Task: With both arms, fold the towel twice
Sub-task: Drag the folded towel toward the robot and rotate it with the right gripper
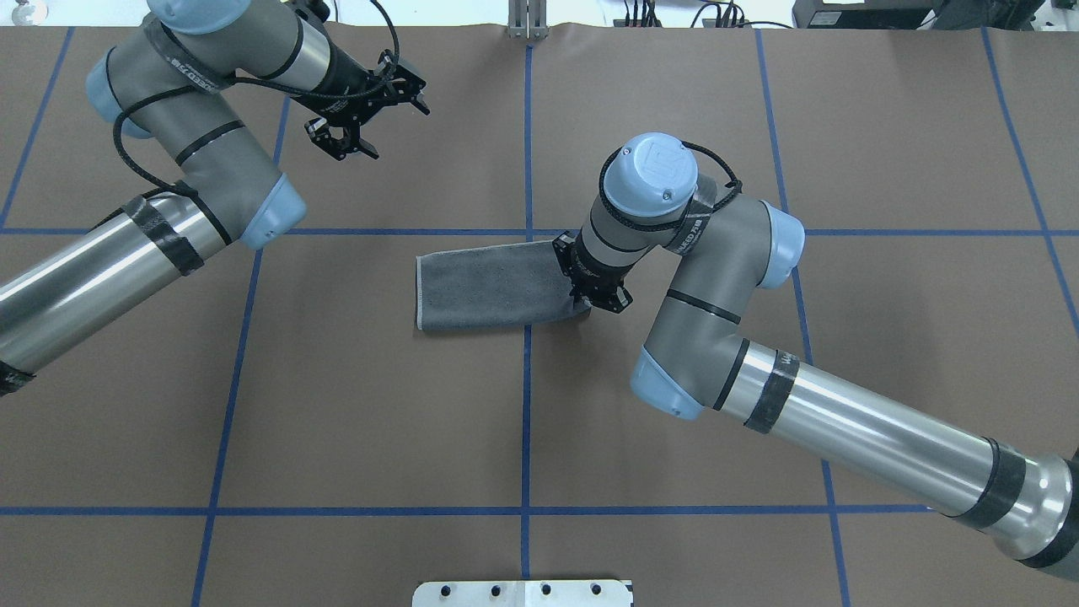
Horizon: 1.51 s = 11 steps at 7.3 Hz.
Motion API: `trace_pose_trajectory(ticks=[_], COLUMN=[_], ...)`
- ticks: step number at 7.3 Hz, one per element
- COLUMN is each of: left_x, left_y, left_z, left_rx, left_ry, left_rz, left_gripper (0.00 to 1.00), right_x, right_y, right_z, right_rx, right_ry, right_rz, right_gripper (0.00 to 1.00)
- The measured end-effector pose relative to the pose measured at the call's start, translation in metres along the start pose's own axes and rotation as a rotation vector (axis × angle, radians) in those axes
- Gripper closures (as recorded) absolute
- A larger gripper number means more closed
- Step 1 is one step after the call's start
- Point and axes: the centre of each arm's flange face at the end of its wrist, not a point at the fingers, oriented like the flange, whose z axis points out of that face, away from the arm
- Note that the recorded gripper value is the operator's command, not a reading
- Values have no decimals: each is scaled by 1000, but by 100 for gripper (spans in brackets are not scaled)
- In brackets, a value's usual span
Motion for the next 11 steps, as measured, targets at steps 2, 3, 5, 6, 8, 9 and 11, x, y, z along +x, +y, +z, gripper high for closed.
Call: trace_pose_trajectory(ticks=[2, 3, 5, 6, 8, 9, 11], left_x=[-1, -2, -3, -3, -11, -15, -27], left_y=[-1, -3, -6, -7, -13, -14, -20], left_z=[0, 0, -1, -2, -3, -3, -2], left_rx=[2, 3, 8, 11, 17, 18, 21], left_ry=[-2, -5, -6, -6, -9, -11, -22], left_rz=[10, 20, 29, 29, 26, 27, 38], left_gripper=[0, 0, 0, 0, 0, 0, 0], right_x=[12, 21, 44, 54, 66, 66, 50], right_y=[8, 21, 79, 111, 171, 198, 240], right_z=[-24, -32, -31, -27, -21, -21, -15], right_rx=[-20, -34, -81, -112, -178, -209, -252], right_ry=[-40, -57, -71, -68, -59, -59, -78], right_rz=[-25, -45, -116, -150, -208, -236, -276], right_gripper=[100, 100, 100, 100, 100, 100, 100])
